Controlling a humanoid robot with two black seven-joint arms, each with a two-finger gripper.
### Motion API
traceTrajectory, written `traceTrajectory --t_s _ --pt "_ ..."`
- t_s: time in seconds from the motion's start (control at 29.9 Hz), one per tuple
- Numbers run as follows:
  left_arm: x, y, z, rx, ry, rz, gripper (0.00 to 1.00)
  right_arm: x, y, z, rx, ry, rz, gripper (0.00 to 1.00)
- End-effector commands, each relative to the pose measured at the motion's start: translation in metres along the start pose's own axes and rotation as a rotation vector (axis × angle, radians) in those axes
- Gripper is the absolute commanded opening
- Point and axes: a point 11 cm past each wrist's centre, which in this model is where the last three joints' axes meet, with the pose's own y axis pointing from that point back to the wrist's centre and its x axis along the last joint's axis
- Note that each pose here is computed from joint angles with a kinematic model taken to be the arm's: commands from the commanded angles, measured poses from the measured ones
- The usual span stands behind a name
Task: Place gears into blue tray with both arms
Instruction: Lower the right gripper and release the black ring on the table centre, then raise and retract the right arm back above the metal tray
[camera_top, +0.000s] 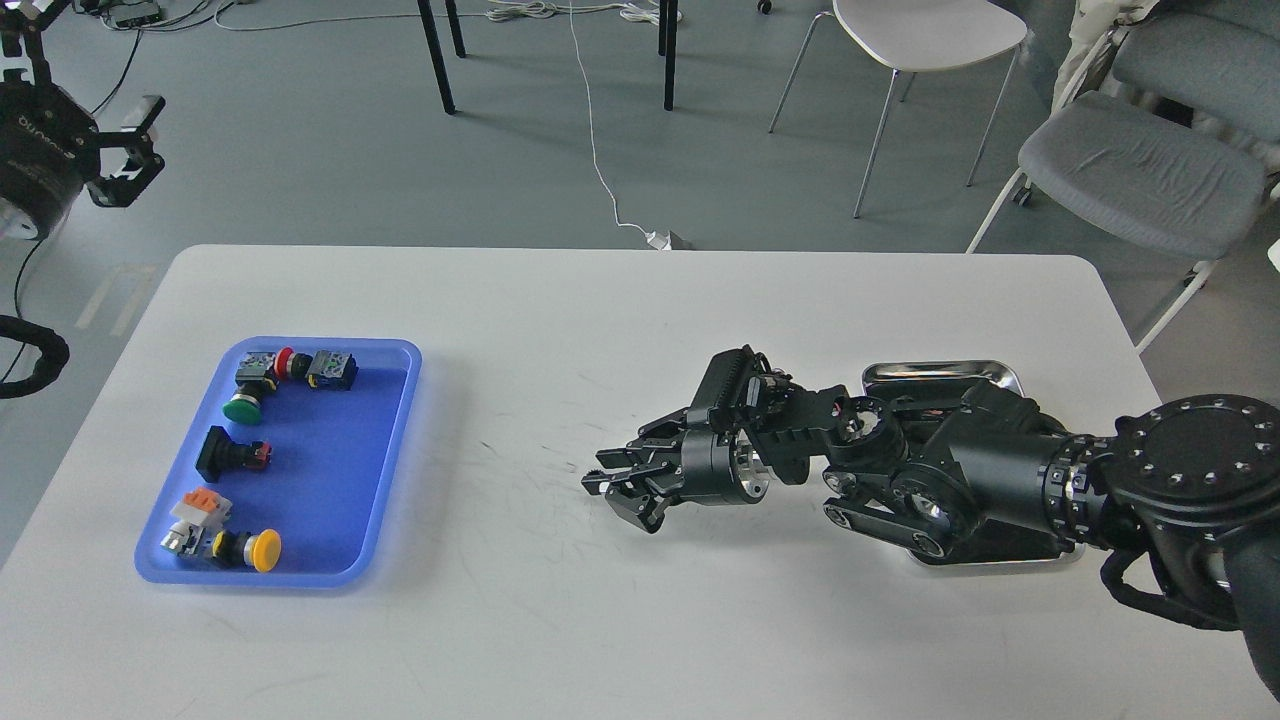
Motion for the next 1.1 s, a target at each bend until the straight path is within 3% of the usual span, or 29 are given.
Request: traceTrajectory --t_s 0.0,0.17,0.33,0.5,0.9,1.07 --pt "0.000 0.000 0.000 0.000 0.000 0.001 0.99 0.005 0.000 0.001 -0.004 -0.006 0.017 0.42" --pt "0.001 0.001 0.002 -0.001 -0.003 0.002 0.99 0.010 0.002 0.008 -0.026 -0.012 0.037 0.49" --pt "0.002 0.002 -0.002 0.019 -0.013 0.002 0.99 0.037 0.008 0.027 -0.097 -0.145 0.168 0.63" --pt "0.002 0.004 -0.009 0.061 -0.036 -0.007 0.99 0.074 0.015 0.040 -0.129 -0.268 0.311 0.71" --pt "-0.003 0.009 -0.003 0.138 -0.209 -0.082 0.99 0.152 0.044 0.064 -0.133 -0.629 0.710 0.78" --pt "-0.005 0.010 -0.002 0.142 -0.211 -0.094 0.99 0.169 0.093 0.102 -0.177 -0.814 0.926 0.81"
